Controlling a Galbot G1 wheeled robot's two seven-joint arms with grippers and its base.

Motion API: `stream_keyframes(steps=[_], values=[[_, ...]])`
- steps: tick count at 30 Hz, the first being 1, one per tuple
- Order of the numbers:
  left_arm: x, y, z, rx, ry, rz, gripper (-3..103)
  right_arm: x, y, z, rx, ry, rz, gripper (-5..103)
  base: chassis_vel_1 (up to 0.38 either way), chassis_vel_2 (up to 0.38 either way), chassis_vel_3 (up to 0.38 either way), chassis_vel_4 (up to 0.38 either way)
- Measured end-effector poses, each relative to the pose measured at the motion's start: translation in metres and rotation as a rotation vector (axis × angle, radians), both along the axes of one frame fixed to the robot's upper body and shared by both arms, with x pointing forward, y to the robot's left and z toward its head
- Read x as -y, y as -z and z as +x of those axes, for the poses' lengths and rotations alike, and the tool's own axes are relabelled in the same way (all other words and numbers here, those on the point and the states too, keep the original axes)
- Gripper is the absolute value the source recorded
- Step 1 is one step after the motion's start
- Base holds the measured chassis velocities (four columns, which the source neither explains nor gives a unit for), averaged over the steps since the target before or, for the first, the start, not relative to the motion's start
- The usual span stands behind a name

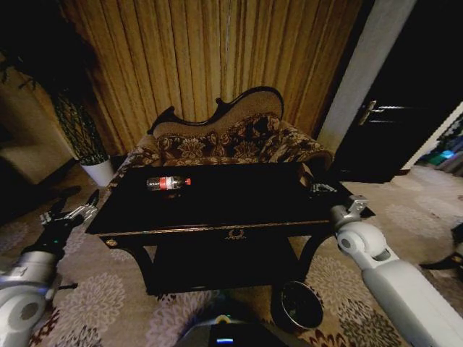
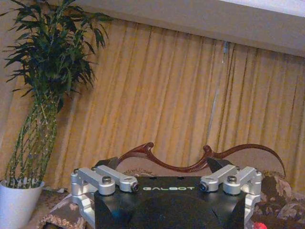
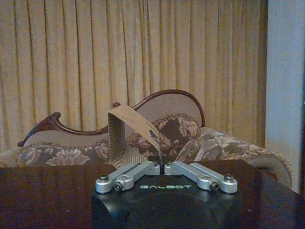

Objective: Move to the front of the table and place the trash on the table into the trash bin.

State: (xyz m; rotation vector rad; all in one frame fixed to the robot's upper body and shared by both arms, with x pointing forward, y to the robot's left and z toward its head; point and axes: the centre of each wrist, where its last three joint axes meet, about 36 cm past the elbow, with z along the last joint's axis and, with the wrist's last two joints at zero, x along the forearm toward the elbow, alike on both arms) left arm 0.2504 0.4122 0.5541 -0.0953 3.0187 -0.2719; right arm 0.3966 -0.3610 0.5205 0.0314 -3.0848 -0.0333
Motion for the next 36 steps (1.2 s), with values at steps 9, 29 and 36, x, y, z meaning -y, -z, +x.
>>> stream_keyframes(steps=[9,29,36], values=[[0.004,0.0,0.002,0.003,0.016,-0.004,100,-0.006,0.0,-0.004,-0.02,-0.008,0.006,0,0.077,-0.073,-0.078,0.073],[0.007,0.0,0.002,0.008,0.031,-0.004,100,-0.003,0.005,-0.002,-0.023,0.004,0.008,0,0.165,-0.163,-0.157,0.169],[0.008,0.0,0.001,0.009,0.03,-0.006,100,-0.001,0.015,-0.001,-0.028,0.018,0.013,0,0.151,-0.155,-0.146,0.163]])
